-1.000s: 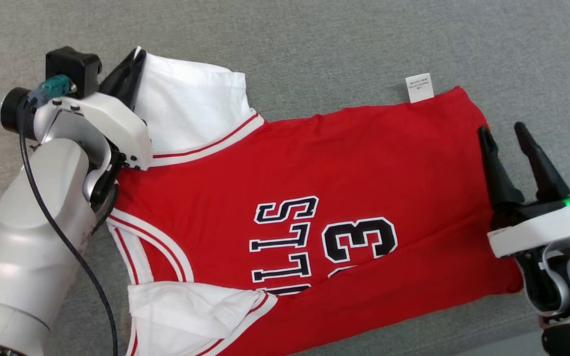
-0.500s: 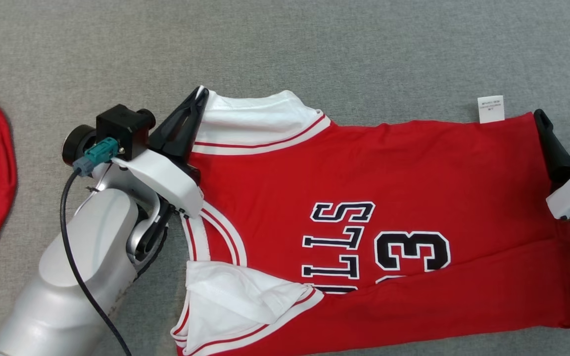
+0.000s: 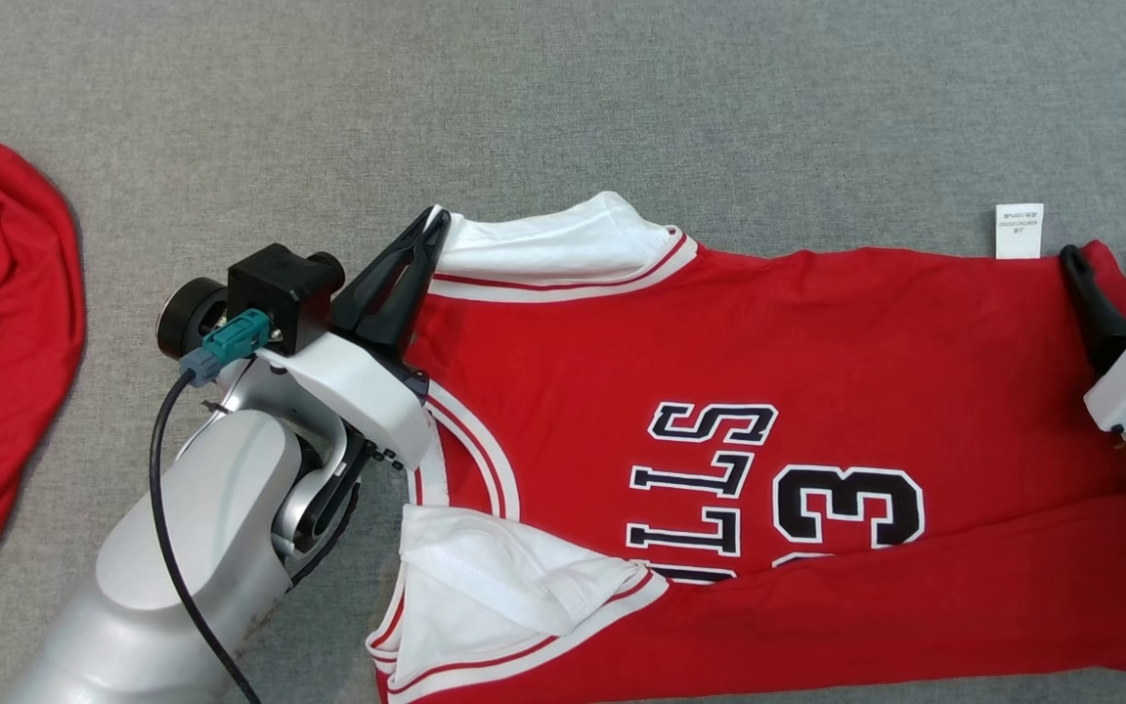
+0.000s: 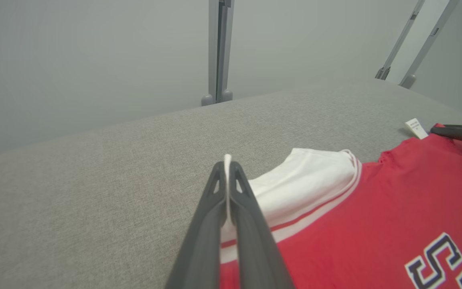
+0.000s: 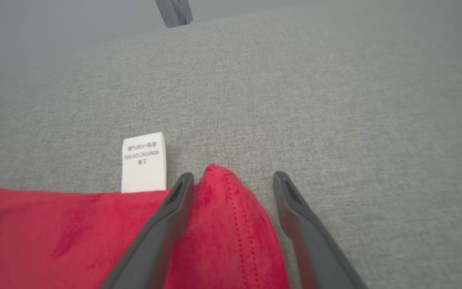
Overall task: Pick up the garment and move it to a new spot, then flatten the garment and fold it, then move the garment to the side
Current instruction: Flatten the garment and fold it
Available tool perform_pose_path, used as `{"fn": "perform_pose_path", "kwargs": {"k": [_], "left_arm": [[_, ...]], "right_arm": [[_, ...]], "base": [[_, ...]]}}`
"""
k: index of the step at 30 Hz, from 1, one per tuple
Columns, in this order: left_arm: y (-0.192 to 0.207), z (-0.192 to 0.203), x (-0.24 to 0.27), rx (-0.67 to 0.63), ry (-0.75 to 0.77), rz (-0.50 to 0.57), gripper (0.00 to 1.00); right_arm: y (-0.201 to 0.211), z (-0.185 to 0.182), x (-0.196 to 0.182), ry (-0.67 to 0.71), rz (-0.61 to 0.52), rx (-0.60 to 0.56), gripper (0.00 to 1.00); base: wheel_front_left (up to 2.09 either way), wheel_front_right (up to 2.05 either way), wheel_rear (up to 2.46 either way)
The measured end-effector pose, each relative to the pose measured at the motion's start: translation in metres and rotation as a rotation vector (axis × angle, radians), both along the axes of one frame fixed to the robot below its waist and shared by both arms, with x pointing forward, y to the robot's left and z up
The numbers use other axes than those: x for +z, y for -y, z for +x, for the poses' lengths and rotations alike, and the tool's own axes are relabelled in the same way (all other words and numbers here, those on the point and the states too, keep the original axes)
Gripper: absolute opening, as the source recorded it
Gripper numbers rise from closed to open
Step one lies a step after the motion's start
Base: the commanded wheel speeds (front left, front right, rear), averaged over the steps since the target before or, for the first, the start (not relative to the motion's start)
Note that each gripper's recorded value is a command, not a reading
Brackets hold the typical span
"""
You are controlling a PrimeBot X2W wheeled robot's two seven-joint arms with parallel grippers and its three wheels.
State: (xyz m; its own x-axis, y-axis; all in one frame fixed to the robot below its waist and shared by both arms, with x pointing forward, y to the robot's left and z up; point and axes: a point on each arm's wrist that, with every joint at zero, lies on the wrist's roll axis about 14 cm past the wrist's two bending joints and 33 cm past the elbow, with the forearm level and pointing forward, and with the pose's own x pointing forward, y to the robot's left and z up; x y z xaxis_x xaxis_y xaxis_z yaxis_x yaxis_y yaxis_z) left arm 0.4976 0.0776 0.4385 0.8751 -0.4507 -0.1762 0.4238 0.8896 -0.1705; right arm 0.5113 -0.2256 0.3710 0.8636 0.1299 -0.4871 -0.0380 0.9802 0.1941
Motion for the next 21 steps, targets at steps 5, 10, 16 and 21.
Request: {"fn": "perform_pose_path", "kwargs": {"k": [5,10,16,21], "left_arm": [[0.002,0.001,0.002,-0.003,0.000,-0.005,0.00],[0.002,0.001,0.000,-0.003,-0.005,-0.001,0.00],[0.000,0.001,0.000,-0.002,-0.009,0.004,0.00],[-0.002,0.000,0.005,0.004,-0.003,0.001,0.00]], "right_arm": [[-0.003,0.001,-0.005,-0.015,-0.003,0.009,1.00],[-0.004,0.003,-0.008,-0.029,-0.003,0.011,0.56],[-0.005,0.005,-0.009,-0.027,-0.005,0.018,0.00],[-0.010,0.006,-0.002,0.018,0.013,0.023,0.00]], "base": [[0.00,0.00,0.00],[0.00,0.00,0.00],[0.00,0.00,0.00],[0.00,0.00,0.00]]}}
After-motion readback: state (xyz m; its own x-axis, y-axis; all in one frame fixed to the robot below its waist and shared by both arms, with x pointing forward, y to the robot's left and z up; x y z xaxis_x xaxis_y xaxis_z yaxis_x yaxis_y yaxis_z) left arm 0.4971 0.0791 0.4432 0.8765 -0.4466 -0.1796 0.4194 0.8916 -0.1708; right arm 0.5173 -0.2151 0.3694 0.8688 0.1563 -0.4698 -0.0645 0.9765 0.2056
